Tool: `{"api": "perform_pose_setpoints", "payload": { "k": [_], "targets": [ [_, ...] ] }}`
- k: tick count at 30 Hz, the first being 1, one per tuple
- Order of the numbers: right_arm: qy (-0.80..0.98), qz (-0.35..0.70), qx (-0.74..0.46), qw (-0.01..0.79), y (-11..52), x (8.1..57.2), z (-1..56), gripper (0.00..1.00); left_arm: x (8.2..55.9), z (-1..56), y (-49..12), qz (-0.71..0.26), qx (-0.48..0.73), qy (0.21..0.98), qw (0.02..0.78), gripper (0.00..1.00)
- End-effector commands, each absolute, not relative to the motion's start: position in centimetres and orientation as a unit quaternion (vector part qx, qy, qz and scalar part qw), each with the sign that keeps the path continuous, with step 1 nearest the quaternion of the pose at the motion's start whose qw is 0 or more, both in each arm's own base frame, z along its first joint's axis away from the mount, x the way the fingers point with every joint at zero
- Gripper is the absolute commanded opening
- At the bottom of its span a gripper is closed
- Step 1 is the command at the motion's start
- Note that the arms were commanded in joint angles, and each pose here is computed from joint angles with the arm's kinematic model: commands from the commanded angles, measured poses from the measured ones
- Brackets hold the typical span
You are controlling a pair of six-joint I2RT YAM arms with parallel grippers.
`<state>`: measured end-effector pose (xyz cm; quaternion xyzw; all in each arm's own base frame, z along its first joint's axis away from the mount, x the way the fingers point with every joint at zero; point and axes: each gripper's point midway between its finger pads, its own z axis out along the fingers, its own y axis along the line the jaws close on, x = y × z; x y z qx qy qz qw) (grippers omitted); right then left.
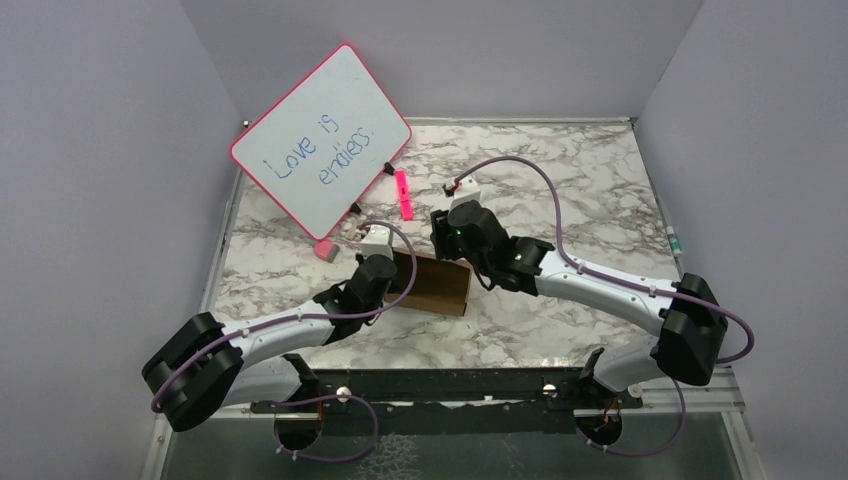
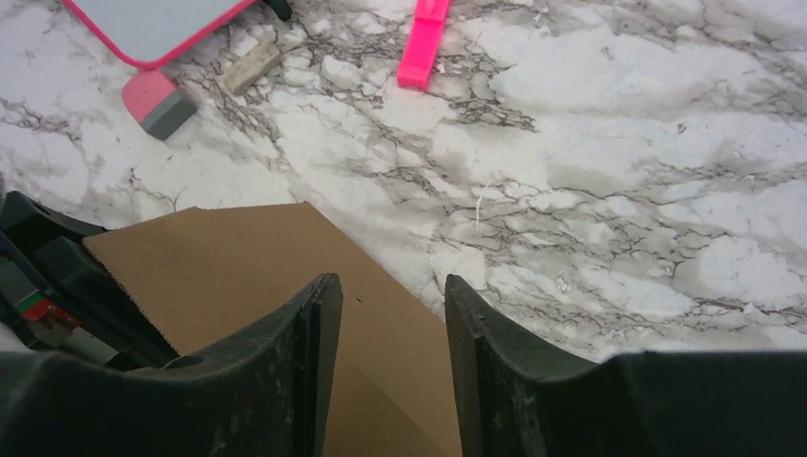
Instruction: Fold the paper box
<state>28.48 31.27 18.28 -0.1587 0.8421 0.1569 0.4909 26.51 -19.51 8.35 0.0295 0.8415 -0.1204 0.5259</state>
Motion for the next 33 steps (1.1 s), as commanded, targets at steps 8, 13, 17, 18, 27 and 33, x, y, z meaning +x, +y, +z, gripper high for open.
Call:
{"api": "perform_pose_setpoints", "payload": {
  "k": [8, 13, 17, 18, 27, 33],
  "targets": [
    [0.869, 0.19, -0.177, 0.42, 31.5, 25.4, 13.5, 0.46, 24.8, 9.5, -18.8, -0.15, 0.019, 0.837, 0.526, 0.48],
    [0.873, 0.188, -0.183, 0.412, 31.1, 24.9, 12.6, 0.47, 23.2, 10.0, -17.6, -0.159, -0.001, 0.85, 0.502, 0.62],
    [0.875, 0.187, -0.191, 0.403, 31.0, 24.5, 11.7, 0.46, 21.9, 11.0, -16.8, -0.175, -0.024, 0.855, 0.488, 0.66],
    [0.876, 0.189, -0.194, 0.4, 31.1, 24.4, 11.5, 0.47, 21.5, 11.4, -16.5, -0.179, -0.03, 0.856, 0.485, 0.66],
    [0.882, 0.184, -0.21, 0.379, 30.9, 23.7, 9.3, 0.48, 19.7, 16.3, -14.5, -0.214, -0.059, 0.838, 0.499, 0.66],
    [0.877, 0.189, -0.233, 0.375, 31.0, 23.2, 8.4, 0.5, 20.6, 20.8, -13.3, -0.186, -0.056, 0.822, 0.535, 0.66]
  ]
}}
